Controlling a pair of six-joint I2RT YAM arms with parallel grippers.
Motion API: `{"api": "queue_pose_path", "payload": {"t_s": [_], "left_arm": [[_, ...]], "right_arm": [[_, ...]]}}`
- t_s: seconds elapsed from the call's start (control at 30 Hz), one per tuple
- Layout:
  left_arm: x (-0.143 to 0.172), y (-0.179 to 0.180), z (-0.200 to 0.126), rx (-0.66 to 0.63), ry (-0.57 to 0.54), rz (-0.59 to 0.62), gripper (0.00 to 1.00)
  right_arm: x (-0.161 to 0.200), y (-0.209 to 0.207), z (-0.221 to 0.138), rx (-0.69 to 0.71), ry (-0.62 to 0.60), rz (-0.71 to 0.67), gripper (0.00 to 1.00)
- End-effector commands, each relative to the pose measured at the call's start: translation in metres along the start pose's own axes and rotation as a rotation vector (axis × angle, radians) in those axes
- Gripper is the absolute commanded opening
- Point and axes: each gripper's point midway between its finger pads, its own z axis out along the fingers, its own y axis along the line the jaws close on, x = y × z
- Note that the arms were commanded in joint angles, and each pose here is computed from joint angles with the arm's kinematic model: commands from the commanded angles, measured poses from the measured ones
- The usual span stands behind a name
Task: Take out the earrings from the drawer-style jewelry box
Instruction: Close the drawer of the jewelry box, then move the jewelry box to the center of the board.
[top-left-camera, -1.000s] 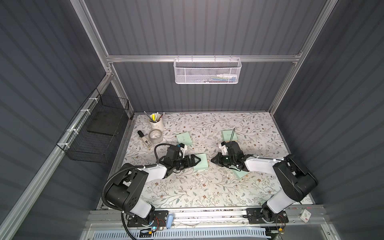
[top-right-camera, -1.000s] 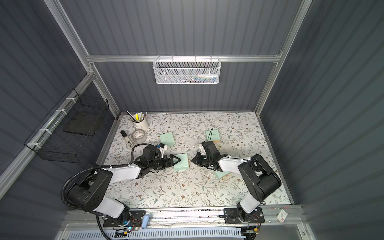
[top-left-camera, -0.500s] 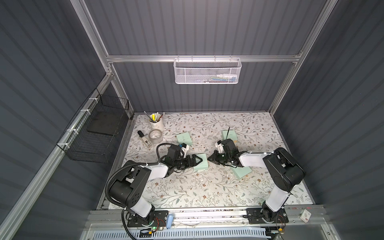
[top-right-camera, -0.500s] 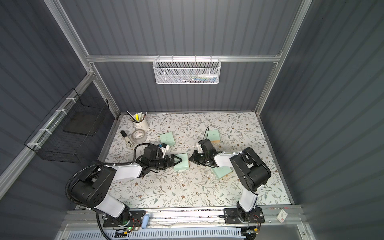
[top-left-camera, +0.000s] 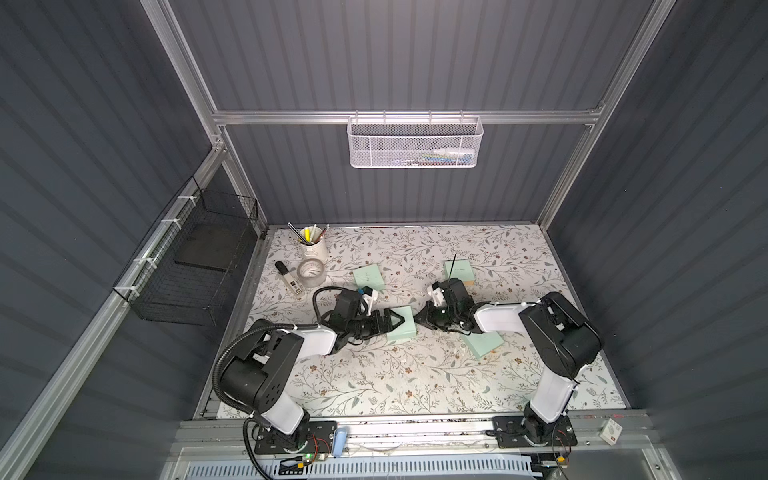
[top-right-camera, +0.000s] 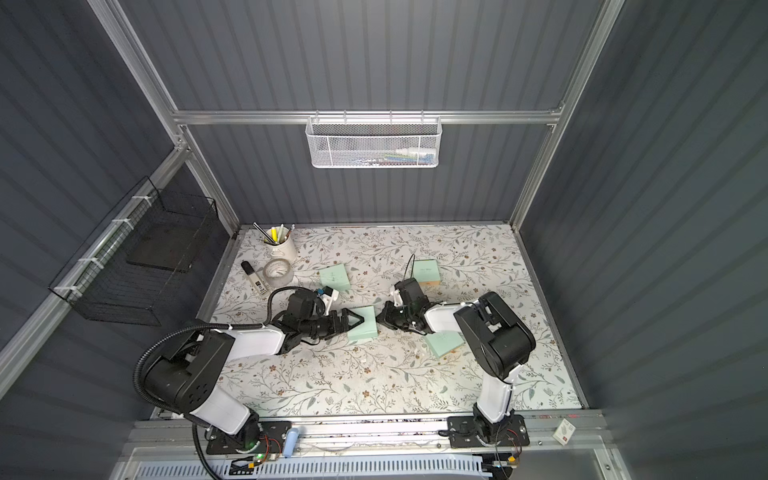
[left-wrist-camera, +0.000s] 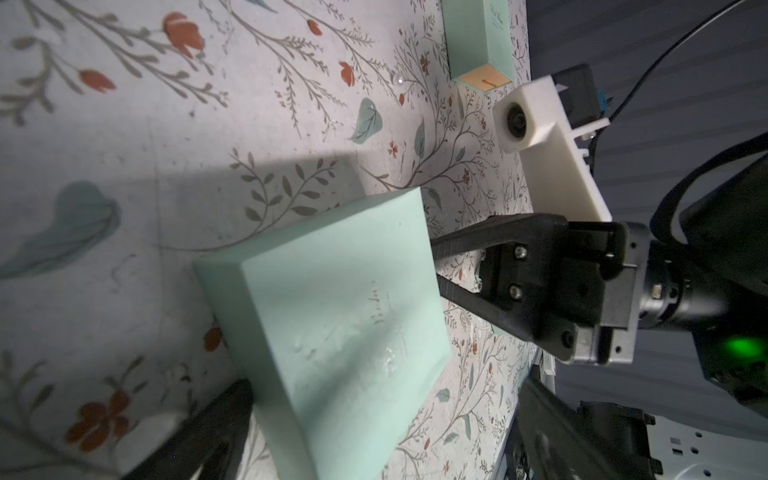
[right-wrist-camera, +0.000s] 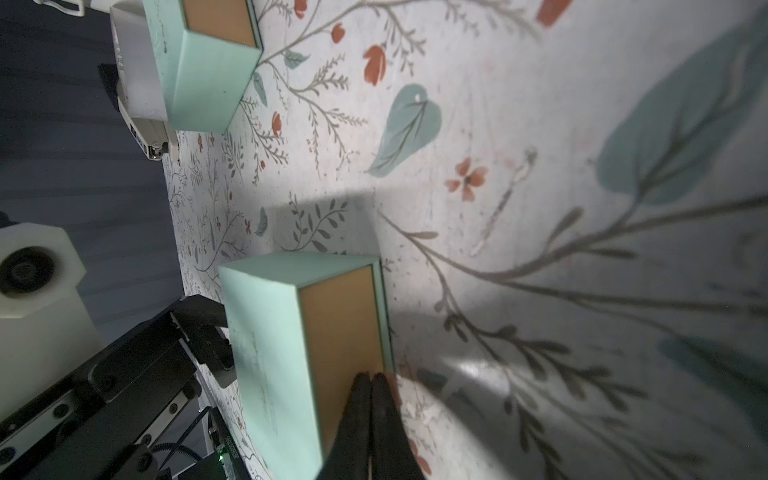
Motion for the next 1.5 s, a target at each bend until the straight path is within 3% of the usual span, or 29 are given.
{"api": "queue_pose_path", "payload": {"t_s": [0.0,0.2,0.37,0.57,0.83,1.07,1.47], "left_arm": [[-0.007,-0.002,0.004,-0.005,-0.002,-0.006,1.0],[-0.015,0.01,-0.007,-0.108,-0.065,-0.022,1.0],[-0.019,-0.001,-0.012,-0.097,-0.065,-0.01,1.0],[-0.012,-0.005,-0.012,-0.068,-0.035,-0.012,1.0],[-0.006,-0.005,-0.006,-0.033,-0.005,-0.028,0.99],[-0.001,-0.003,-0.003,-0.022,0.012,-0.043,0.99],[-0.001,0.001,-0.003,-0.025,-0.001,-0.056,1.0]], "right_arm": [[-0.003,0.001,-0.001,0.041,-0.009,-0.01,0.14],[-0.011,-0.003,-0.026,0.109,-0.077,-0.047,0.18],[-0.008,0.005,-0.046,0.112,-0.102,-0.091,0.23],[0.02,0.029,-0.055,0.039,-0.025,-0.166,0.43],[0.055,0.025,-0.031,0.077,0.075,-0.169,0.45],[0.046,0.021,-0.026,0.107,0.048,-0.164,0.41],[0.018,0.025,-0.038,0.085,0.008,-0.171,0.45]]}}
